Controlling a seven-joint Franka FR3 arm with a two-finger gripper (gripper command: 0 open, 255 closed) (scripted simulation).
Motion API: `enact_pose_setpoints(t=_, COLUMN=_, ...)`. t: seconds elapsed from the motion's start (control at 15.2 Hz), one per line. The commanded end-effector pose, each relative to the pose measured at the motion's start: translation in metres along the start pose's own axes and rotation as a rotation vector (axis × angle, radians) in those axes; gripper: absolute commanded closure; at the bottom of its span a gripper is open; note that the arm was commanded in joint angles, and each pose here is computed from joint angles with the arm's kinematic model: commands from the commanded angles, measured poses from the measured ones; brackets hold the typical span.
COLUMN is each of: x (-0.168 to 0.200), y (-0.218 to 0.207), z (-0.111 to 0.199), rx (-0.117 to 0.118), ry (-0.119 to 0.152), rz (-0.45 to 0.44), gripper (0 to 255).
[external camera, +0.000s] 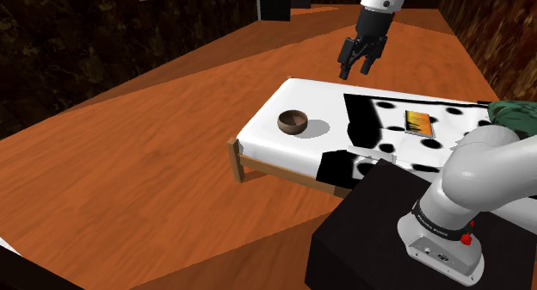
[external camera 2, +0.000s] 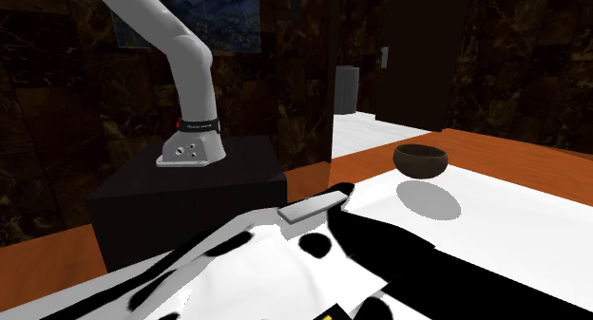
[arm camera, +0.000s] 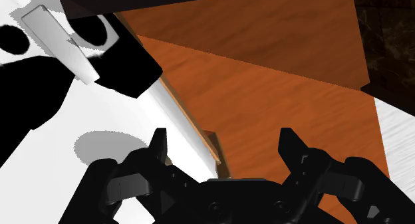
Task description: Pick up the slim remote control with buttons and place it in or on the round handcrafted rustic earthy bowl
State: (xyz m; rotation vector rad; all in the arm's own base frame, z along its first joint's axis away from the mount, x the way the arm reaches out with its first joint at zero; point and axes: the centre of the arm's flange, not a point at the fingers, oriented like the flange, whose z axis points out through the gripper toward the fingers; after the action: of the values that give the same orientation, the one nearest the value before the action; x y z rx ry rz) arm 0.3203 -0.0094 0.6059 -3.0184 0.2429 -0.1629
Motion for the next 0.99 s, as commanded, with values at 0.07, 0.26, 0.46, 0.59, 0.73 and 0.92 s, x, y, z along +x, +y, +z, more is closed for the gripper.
enact_pose_setpoints(t=0.07, x=-0.001, y=0.007, z=0.010, rx=-0.002, ry=-0.003, rz=-0.013, gripper=0)
enact_pose_setpoints(t=0.26, x=-0.005, y=0.030, z=0.042, rx=-0.009, ry=-0.012, rz=-0.051, gripper=0)
enact_pose_setpoints(t=0.46, x=-0.008, y=0.053, z=0.073, rx=-0.016, ry=-0.022, rz=-0.089, gripper=0)
enact_pose_setpoints(t=0.59, x=-0.009, y=0.068, z=0.094, rx=-0.021, ry=-0.028, rz=-0.114, gripper=0)
enact_pose_setpoints(t=0.73, x=-0.010, y=0.084, z=0.114, rx=-0.025, ry=-0.034, rz=-0.139, gripper=0)
enact_pose_setpoints(t=0.92, x=-0.012, y=0.108, z=0.145, rx=-0.032, ry=-0.044, rz=-0.177, gripper=0)
